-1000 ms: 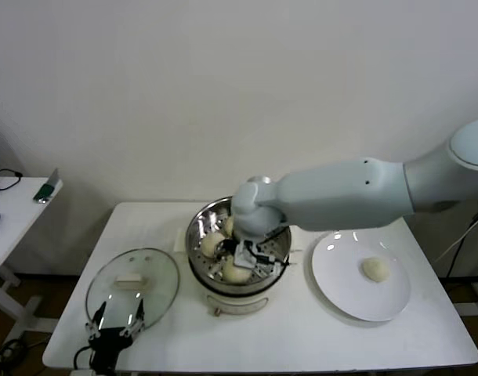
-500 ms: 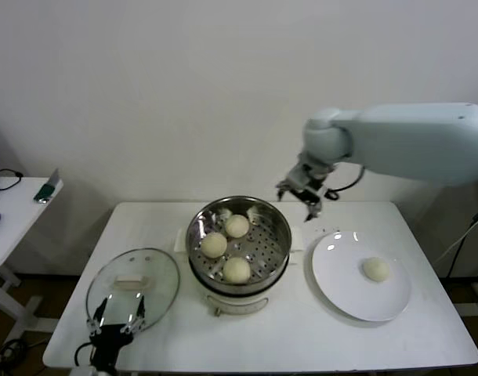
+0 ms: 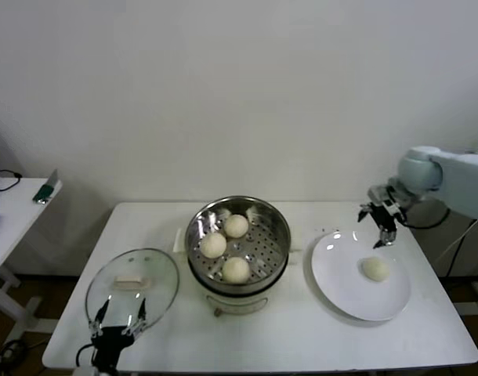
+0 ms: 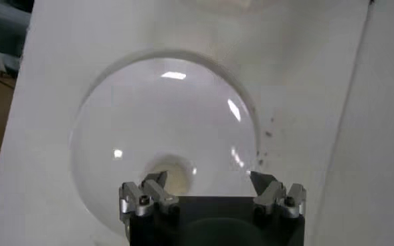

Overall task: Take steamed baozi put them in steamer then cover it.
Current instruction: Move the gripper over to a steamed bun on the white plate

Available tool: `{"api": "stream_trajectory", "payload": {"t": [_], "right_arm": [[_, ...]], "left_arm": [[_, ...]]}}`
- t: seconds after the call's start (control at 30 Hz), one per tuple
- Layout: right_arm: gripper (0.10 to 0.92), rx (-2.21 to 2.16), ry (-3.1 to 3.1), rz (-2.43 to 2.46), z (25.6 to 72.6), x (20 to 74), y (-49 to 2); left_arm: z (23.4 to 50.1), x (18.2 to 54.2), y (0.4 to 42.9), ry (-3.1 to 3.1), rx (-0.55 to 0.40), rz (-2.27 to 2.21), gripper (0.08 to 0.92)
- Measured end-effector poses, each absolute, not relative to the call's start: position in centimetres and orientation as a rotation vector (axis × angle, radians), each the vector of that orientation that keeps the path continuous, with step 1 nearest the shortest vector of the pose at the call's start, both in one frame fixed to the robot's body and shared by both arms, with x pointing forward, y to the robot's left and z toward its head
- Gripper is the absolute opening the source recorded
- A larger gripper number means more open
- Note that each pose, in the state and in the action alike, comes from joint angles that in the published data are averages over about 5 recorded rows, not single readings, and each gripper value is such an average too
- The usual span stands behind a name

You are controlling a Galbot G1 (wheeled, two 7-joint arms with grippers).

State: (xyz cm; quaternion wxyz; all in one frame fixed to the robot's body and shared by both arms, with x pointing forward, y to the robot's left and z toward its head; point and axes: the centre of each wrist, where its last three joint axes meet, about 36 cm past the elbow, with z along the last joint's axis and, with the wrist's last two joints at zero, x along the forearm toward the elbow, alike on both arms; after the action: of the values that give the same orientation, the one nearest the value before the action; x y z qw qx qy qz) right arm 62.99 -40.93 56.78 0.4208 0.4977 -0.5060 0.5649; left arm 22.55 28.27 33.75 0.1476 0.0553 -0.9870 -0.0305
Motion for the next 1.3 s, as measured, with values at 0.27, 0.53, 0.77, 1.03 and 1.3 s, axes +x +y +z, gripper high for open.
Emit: {"api": "stream_trajectory", "payload": {"t": [0.27,0.53,0.77,1.03,1.3], "right_arm": [[0.823,1.195,-1.294,1.342,51.1,62.0,-43.4],[0.823,1.155,-1.309,1.307,47.5,61.7,-44.6],[0.781,1.136,-1.326,1.298,46.2,61.9,-44.6],[0.697,1.121,-1.329,1.286,45.7,61.6,-44.8],[0.677,1.13,-1.345,1.292,48.4,62.3,-44.0]], "left_arm": [[33.3,22.1,28.2,-2.825,0.167,-0.091,0.823],[33.2,21.9,28.3,-2.818,0.171,-0.096,0.823],[33.1,22.1,28.3,-2.818,0.174,-0.095,0.823],[33.1,22.1,28.2,-2.819,0.175,-0.092,0.823],[33.2,22.2,28.0,-2.823,0.171,-0.089,0.823]]}}
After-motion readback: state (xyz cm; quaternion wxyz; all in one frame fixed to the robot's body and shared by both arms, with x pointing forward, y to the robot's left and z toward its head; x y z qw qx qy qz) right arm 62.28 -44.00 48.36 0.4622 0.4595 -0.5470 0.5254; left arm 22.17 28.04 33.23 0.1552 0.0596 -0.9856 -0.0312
